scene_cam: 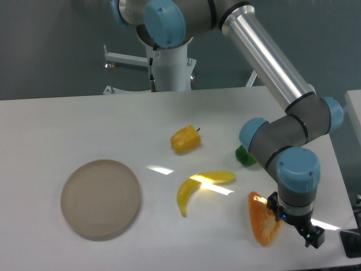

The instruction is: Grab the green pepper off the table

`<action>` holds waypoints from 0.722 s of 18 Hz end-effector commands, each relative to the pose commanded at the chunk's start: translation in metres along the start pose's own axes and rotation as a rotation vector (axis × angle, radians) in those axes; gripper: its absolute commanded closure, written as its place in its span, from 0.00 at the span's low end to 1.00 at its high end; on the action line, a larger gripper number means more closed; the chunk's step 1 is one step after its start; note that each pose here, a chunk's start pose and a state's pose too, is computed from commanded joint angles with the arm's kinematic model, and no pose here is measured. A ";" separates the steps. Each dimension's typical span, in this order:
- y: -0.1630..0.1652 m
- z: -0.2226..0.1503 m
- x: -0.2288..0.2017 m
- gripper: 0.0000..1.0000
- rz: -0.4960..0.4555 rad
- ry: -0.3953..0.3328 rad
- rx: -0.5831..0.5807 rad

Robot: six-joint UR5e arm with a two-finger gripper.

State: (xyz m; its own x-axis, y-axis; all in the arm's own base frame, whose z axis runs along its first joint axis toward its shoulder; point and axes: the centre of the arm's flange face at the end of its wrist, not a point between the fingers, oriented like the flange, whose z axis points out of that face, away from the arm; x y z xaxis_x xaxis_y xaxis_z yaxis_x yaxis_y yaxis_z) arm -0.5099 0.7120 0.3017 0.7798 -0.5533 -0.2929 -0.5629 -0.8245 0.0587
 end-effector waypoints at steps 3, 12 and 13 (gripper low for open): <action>-0.002 0.000 0.003 0.00 -0.001 0.005 0.001; 0.005 -0.021 0.024 0.00 0.000 0.057 0.047; 0.009 -0.023 0.028 0.00 -0.004 0.072 0.056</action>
State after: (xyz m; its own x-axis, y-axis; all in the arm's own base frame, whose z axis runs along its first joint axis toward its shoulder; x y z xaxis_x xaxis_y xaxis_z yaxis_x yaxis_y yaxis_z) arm -0.4864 0.6865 0.3154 0.7986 -0.5587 -0.2238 -0.5726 -0.8199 0.0038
